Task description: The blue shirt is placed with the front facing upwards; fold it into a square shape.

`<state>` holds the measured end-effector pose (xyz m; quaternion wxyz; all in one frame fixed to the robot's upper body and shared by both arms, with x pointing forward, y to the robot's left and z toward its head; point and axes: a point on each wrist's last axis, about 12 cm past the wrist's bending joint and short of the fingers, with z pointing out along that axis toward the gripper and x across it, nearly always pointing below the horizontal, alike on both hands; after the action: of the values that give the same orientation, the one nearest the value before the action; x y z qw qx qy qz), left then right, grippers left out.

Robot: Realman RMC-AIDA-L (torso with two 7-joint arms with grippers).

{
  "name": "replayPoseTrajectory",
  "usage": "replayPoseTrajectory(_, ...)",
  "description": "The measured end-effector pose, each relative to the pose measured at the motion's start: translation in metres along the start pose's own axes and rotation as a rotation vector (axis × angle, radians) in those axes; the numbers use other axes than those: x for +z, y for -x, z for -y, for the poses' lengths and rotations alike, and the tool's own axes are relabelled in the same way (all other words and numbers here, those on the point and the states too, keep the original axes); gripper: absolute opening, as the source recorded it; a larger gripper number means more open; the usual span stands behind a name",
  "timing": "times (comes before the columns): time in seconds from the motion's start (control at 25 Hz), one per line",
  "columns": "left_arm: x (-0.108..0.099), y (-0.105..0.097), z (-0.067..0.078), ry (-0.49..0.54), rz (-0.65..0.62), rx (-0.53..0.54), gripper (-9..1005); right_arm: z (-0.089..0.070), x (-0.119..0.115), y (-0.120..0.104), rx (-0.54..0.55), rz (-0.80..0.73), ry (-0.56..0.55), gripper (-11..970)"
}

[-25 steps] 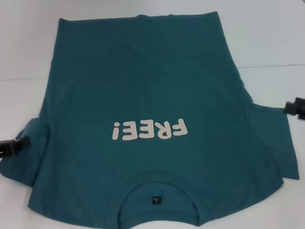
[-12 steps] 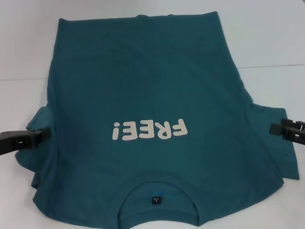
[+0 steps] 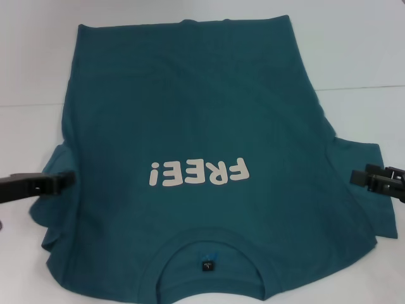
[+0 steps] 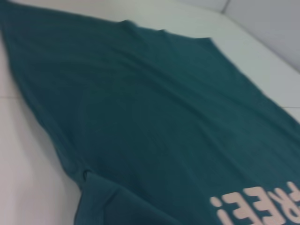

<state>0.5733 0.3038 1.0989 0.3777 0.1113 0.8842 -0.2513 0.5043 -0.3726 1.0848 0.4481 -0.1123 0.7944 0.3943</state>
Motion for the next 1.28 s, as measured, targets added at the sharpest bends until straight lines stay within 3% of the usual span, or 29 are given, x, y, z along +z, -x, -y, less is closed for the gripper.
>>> replayPoseTrajectory(0.16,-0.011,0.01,-0.006,0.087,-0.045,0.003,86,0.0,0.003,0.001,-0.001,-0.019,0.004,798)
replayPoseTrajectory(0.44,-0.03,0.033,-0.004,0.085,-0.09,0.039,93,0.0,0.007,0.001,-0.007,-0.042,0.0,798)
replayPoseTrajectory(0.92,-0.022,0.068,0.011,0.126,-0.227,0.064,106,0.001,0.017,-0.006,-0.003,-0.093,-0.001,798)
replayPoseTrajectory(1.28,-0.021,0.093,0.028,0.106,-0.217,0.064,115,0.001,0.017,-0.006,-0.002,-0.096,-0.001,798)
